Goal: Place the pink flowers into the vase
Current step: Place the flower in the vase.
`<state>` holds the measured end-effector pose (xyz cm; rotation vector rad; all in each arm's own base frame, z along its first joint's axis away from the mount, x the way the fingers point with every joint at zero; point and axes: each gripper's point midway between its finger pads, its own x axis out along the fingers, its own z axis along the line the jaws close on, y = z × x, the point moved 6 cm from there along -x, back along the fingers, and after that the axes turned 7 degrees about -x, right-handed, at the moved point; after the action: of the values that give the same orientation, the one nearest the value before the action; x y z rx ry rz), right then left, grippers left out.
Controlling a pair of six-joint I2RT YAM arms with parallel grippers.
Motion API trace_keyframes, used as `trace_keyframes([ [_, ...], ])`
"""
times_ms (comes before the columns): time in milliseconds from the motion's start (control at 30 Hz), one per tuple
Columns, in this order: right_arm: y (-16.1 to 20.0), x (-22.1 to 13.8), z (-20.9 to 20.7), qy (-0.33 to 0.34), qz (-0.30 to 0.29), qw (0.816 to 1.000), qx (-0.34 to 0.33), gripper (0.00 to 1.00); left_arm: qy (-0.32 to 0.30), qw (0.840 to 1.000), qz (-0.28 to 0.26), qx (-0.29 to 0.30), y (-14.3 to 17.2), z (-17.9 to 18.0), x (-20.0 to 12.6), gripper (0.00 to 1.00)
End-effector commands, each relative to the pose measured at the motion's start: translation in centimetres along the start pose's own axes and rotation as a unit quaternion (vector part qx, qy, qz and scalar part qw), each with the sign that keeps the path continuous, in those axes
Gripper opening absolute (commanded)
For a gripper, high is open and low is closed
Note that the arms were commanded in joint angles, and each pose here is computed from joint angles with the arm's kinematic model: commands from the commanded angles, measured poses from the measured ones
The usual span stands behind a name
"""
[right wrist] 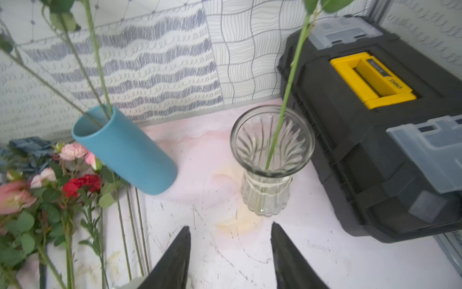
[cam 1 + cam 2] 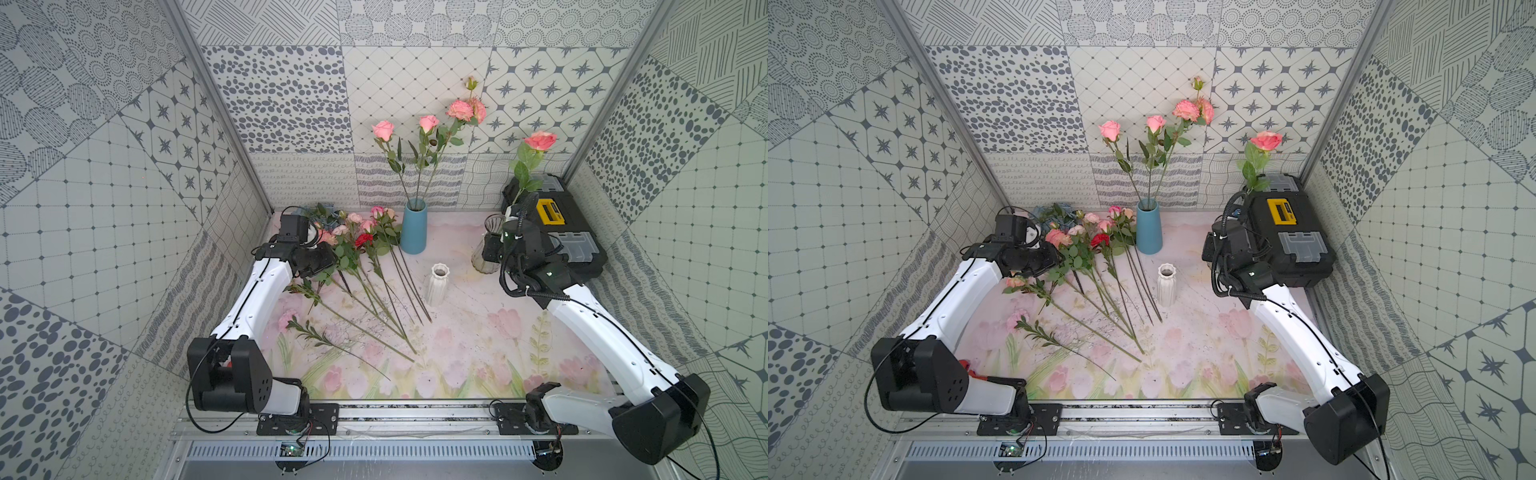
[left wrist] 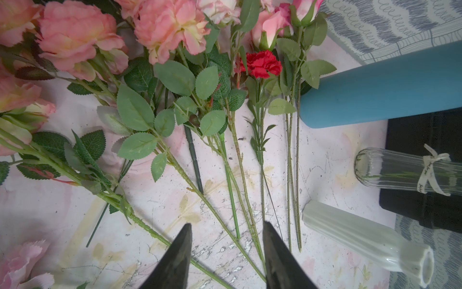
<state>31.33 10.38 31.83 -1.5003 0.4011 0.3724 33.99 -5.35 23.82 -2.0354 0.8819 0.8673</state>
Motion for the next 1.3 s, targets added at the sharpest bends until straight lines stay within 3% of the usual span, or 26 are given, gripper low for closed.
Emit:
trace_keyframes([
  [0, -0.5, -1.8, 1.6, -0.049, -0.001, 0.999, -0.009, 0.52, -0.034, 0.999, -0.010, -0.035, 0.2, 0.1, 0.8, 0.47],
  [200, -0.5, -3.6, 4.3, -0.188, -0.029, 0.982, -0.019, 0.52, -0.011, 0.997, 0.007, -0.081, 0.4, -0.5, 3.6, 0.50],
  [400, -0.3, -4.5, 5.4, -0.244, -0.015, 0.969, -0.038, 0.52, -0.029, 0.996, -0.004, -0.081, 0.0, -1.2, 4.7, 0.50],
  [833, 0.1, -4.6, 5.7, -0.264, -0.016, 0.963, -0.042, 0.52, -0.060, 0.995, 0.056, -0.064, 2.1, -2.8, 9.9, 0.45],
  [967, 0.1, -4.7, 5.5, -0.261, -0.017, 0.964, -0.041, 0.52, -0.104, 0.990, 0.053, -0.078, 2.2, -1.7, 10.7, 0.45],
  [1267, 0.0, -5.3, 5.0, -0.255, -0.029, 0.966, -0.038, 0.52, -0.128, 0.984, 0.047, -0.112, 2.3, -0.8, 12.3, 0.46],
])
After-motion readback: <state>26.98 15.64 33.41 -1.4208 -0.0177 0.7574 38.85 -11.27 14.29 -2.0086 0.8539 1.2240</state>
